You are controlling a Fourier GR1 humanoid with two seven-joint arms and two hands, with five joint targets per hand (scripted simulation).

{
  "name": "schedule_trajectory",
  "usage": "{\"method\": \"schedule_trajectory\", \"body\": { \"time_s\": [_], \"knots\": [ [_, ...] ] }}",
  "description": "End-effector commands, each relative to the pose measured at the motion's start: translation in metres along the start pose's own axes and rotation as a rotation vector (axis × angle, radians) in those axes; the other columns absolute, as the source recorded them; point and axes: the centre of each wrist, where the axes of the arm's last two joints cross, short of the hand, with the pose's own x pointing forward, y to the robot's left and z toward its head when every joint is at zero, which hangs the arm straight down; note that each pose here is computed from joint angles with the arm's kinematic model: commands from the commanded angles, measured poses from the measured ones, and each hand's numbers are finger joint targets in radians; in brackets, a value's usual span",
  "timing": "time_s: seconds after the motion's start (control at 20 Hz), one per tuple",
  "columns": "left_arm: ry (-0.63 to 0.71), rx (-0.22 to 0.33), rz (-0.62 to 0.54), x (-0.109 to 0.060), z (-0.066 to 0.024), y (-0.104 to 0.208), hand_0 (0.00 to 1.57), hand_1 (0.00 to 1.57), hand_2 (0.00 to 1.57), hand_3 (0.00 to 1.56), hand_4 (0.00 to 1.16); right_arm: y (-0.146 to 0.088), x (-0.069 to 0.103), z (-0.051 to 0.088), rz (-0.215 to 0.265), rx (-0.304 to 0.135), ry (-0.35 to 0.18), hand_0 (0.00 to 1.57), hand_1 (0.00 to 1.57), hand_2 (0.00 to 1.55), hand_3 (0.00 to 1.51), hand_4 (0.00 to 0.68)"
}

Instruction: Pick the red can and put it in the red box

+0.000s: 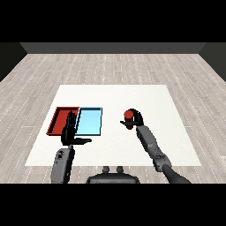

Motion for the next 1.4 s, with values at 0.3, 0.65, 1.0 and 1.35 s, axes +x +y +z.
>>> {"method": "schedule_trajectory", "body": {
  "time_s": [0.3, 0.65, 1.0, 1.35],
  "knots": [
    [0.029, -0.058, 0.007, 0.007, -0.0020, -0.028, 0.00, 0.00, 0.00, 0.00, 0.00, -0.001, 0.056, 0.006, 0.018, 0.007, -0.170, 1.46, 1.46, 1.44, 1.38, 0.642],
    [0.141, -0.106, 0.044, 0.008, -0.0246, -0.065, 0.00, 0.00, 0.00, 0.00, 0.00, 0.036, 0.080, 0.015, -0.033, 0.018, -0.214, 1.44, 1.44, 1.43, 1.39, 0.651],
    [0.133, -0.121, 0.044, 0.004, -0.0021, -0.072, 0.00, 0.00, 0.00, 0.00, 0.00, 0.086, 0.110, 0.061, -0.037, 0.005, -0.212, 1.45, 1.45, 1.43, 1.38, 0.654],
    [0.183, -0.160, 0.078, -0.009, -0.0192, -0.118, 0.00, 0.00, 0.00, 0.00, 0.00, 0.101, 0.089, 0.050, -0.066, -0.002, -0.230, 1.45, 1.45, 1.45, 1.40, 0.661]
  ]
}}
